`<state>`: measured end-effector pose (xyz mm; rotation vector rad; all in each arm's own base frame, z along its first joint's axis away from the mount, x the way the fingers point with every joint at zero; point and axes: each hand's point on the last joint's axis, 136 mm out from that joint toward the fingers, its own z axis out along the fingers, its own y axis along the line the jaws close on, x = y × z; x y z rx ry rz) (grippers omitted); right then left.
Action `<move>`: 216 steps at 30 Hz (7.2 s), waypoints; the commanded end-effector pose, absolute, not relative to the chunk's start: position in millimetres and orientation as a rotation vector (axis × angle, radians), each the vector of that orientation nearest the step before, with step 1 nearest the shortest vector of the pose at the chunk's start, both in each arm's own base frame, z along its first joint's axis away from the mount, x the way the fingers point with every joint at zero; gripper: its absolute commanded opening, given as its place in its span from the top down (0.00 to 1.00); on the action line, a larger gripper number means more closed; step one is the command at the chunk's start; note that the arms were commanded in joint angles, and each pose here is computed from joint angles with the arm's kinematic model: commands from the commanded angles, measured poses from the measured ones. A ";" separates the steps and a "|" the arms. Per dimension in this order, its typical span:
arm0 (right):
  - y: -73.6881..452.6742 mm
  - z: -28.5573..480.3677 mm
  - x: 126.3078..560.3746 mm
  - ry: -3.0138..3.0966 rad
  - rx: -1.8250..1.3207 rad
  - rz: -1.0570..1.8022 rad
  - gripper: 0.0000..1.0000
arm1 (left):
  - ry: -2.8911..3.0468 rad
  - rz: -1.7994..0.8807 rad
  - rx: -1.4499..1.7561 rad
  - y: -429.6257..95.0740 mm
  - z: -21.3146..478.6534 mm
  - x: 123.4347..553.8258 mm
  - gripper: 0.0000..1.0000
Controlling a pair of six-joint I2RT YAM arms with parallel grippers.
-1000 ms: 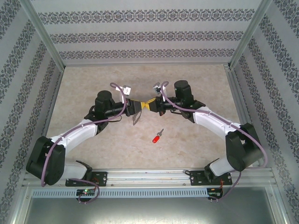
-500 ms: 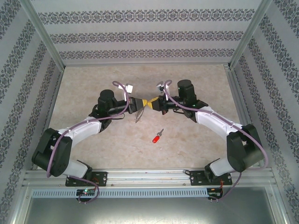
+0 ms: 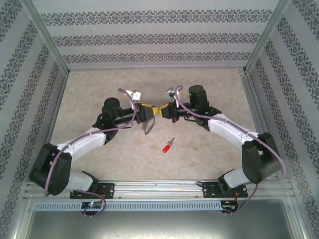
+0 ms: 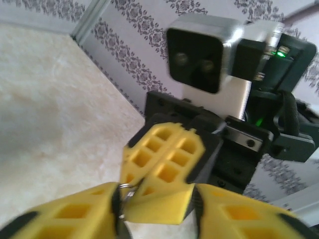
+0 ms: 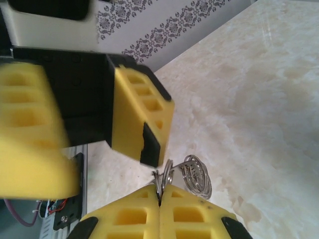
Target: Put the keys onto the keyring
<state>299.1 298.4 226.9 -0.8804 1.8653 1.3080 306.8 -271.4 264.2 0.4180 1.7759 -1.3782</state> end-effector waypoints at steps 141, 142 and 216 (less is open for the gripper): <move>312.6 204.3 276.8 1.873 -0.943 1.061 1.00 | 1.787 -0.871 0.266 -208.8 281.3 309.5 0.15; 309.4 213.1 277.9 1.847 -0.937 1.074 1.00 | 1.787 -0.880 0.287 -210.8 281.3 307.2 0.17; 292.0 268.9 277.8 1.674 -0.888 1.354 0.73 | 1.708 -1.266 0.567 -276.3 265.3 301.5 1.00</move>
